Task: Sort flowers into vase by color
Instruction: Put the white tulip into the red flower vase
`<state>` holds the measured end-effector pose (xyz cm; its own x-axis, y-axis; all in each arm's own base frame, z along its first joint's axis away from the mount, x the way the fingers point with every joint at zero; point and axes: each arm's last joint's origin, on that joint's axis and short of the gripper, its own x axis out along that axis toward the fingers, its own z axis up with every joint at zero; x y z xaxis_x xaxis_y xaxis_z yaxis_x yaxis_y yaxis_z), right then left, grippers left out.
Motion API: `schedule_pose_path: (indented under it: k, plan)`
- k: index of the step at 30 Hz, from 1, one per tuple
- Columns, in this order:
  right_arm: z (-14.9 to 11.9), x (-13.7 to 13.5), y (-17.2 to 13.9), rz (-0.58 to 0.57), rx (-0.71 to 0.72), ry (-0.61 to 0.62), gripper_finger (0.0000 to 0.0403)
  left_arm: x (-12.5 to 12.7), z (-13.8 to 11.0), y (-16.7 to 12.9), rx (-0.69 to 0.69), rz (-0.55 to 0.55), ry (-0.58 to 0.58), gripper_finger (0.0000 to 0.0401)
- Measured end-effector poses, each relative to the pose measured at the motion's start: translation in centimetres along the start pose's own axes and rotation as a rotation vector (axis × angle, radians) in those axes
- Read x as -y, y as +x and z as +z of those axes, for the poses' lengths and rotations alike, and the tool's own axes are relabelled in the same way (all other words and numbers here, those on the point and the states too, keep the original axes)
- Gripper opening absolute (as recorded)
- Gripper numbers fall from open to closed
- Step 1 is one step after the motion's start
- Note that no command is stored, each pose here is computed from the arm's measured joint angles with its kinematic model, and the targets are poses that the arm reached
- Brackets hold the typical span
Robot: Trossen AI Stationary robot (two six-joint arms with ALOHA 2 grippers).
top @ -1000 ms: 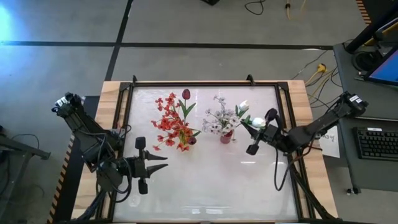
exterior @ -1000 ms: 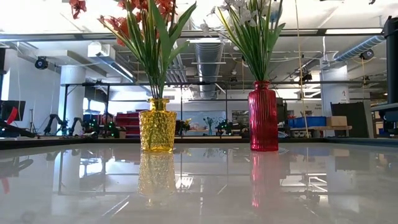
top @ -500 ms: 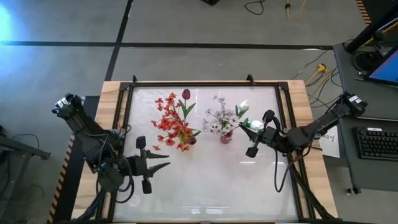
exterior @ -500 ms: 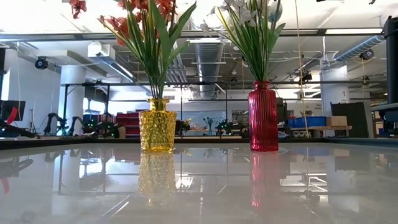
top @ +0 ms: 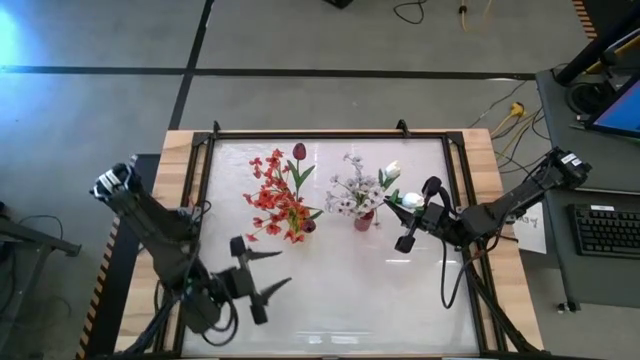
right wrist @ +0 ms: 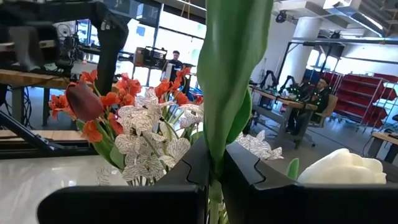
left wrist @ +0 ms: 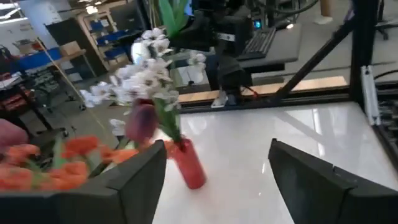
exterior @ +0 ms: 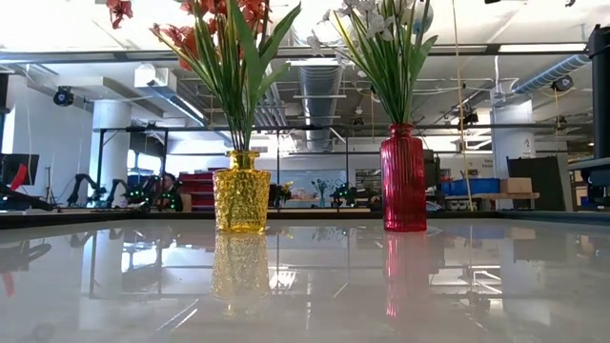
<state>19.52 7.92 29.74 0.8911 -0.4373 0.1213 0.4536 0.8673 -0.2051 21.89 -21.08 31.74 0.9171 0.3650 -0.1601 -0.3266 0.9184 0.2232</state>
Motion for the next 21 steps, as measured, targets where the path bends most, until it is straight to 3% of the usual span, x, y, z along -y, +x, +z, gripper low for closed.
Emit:
schedule_pose_path:
  k: [7,11,14,21]
  plan:
    - [0.0,0.0,0.0,0.001,0.0,0.0,0.0018,4.5,-2.3,-0.2,0.046,0.054,-0.072,0.0271]
    - [0.0,0.0,0.0,0.001,0.0,0.001,0.0018,7.2,-5.2,0.7,0.043,0.1,-0.063,0.0268]
    - [0.0,0.0,0.0,0.001,0.0,0.013,0.0018,8.4,-6.8,1.4,0.067,0.177,-0.116,0.0271]
    - [0.0,0.0,0.0,0.004,0.001,0.025,0.0018,10.9,-10.2,3.2,0.072,0.204,-0.173,0.0285]
